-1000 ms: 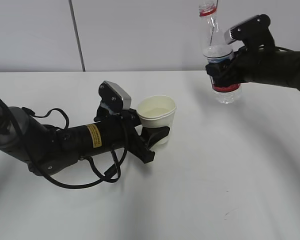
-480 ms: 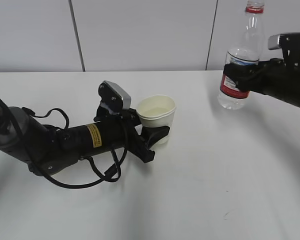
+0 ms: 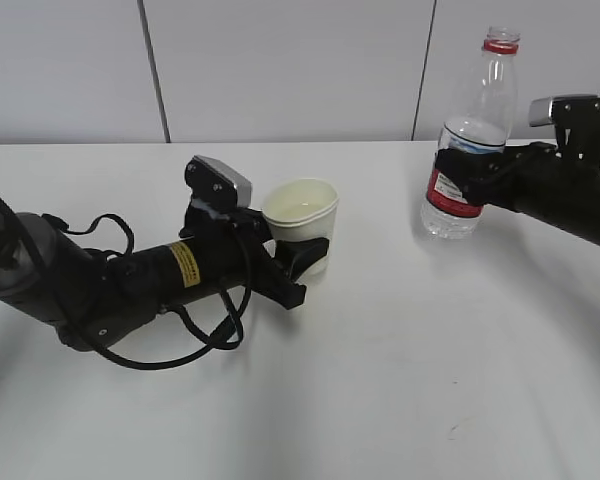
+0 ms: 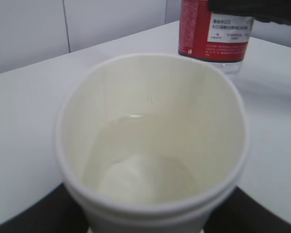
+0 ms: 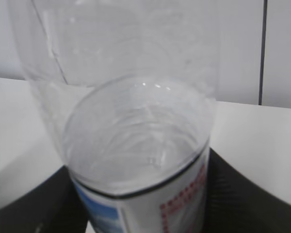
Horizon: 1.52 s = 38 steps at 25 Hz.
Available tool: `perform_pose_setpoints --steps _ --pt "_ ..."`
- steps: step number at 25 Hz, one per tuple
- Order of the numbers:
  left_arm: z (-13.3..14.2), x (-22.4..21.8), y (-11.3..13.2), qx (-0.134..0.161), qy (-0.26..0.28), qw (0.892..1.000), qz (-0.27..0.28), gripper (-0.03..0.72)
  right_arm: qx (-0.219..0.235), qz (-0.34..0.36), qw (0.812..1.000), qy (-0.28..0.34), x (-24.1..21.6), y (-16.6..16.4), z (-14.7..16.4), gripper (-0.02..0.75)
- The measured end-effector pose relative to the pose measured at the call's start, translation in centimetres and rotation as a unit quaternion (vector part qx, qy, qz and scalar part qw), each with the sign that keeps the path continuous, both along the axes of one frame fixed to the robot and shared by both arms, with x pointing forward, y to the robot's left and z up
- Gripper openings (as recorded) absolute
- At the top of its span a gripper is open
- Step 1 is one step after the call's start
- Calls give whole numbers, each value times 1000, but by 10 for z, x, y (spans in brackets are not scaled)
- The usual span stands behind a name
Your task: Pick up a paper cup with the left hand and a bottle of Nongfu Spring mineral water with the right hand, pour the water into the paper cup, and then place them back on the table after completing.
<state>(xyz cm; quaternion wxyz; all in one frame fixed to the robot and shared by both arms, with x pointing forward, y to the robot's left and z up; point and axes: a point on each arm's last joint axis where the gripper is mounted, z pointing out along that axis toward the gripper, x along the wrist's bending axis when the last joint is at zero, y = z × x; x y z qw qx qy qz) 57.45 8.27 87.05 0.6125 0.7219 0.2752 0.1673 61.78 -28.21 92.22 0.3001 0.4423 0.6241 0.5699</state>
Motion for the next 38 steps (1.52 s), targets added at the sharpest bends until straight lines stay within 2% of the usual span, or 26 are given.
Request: perform_pose_setpoints --steps 7,14,20,28,38 --pt "0 9 12 -4 5 999 35 396 2 1 1000 3 0 0 -4 439" --pt "-1 24 39 0 5 997 76 396 0 1 1000 2 0 0 -4 439" --pt "-3 36 67 15 8 993 115 396 -1 1 1000 2 0 0 -4 438" --pt "-4 45 92 27 1 989 148 396 -2 1 1000 1 0 0 -4 439" --pt "-3 50 105 34 -10 983 178 396 -3 2 1000 5 0 0 -7 439"
